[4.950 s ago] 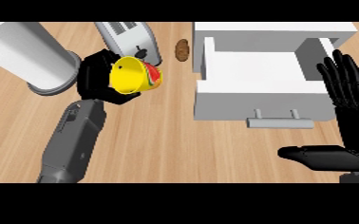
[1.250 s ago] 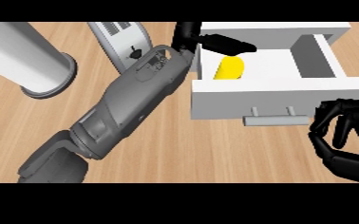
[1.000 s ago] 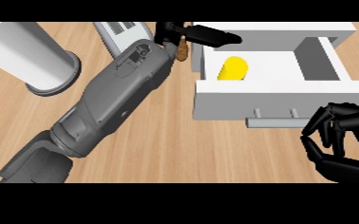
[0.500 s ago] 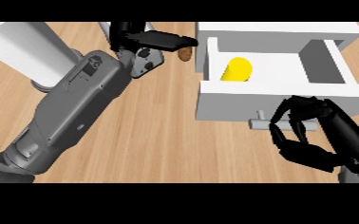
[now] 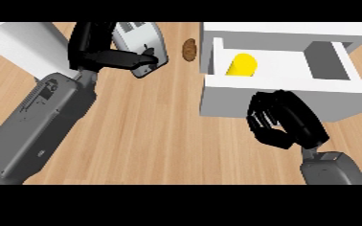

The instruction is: Pick up the cup, place it into the drawer and close the drawer

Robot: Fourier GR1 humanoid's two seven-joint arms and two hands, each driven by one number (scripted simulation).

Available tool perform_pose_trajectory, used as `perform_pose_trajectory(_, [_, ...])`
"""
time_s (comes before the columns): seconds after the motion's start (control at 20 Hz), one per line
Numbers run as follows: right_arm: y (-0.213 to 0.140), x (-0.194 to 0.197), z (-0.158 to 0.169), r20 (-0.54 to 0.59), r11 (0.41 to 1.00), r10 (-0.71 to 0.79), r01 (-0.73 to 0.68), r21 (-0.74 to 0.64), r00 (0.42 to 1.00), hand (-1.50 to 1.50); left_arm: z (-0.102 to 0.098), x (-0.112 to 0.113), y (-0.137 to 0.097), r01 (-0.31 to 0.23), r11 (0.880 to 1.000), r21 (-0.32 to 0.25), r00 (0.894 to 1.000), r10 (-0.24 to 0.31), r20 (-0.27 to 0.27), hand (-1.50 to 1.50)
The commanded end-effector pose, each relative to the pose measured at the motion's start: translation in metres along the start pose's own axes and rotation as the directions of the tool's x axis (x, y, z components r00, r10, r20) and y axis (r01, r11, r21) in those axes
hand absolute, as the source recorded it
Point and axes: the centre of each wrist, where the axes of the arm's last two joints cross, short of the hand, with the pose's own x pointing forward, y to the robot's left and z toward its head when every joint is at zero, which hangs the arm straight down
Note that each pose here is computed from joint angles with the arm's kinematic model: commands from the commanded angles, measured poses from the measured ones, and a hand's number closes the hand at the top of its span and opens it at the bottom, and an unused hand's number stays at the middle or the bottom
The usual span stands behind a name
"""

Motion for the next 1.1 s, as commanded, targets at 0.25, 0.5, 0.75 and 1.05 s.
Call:
perform_pose_trajectory(0.25, [0.059,-0.042,-0.051,-0.002,0.974,0.208,-0.207,0.091,0.978,1.5,0.035,0.001,0.059,-0.007,1.0,0.02,1.0,0.007,0.011,-1.5])
perform_pose_trajectory(0.5, [0.057,-0.068,-0.086,-0.058,0.982,0.181,-0.177,0.07,0.982,1.5,0.056,0.005,0.067,0.011,0.999,0.034,1.0,-0.012,0.006,-1.5])
perform_pose_trajectory(0.75, [0.054,-0.067,-0.117,-0.059,0.985,0.15,-0.144,0.097,0.987,1.5,0.069,-0.013,0.096,-0.011,0.999,0.032,1.0,0.011,0.005,-1.5])
perform_pose_trajectory(1.05, [0.005,-0.084,-0.136,-0.137,0.989,0.115,-0.101,0.105,0.984,1.5,0.071,-0.012,0.086,-0.012,1.0,0.001,1.0,0.012,-0.001,-1.5])
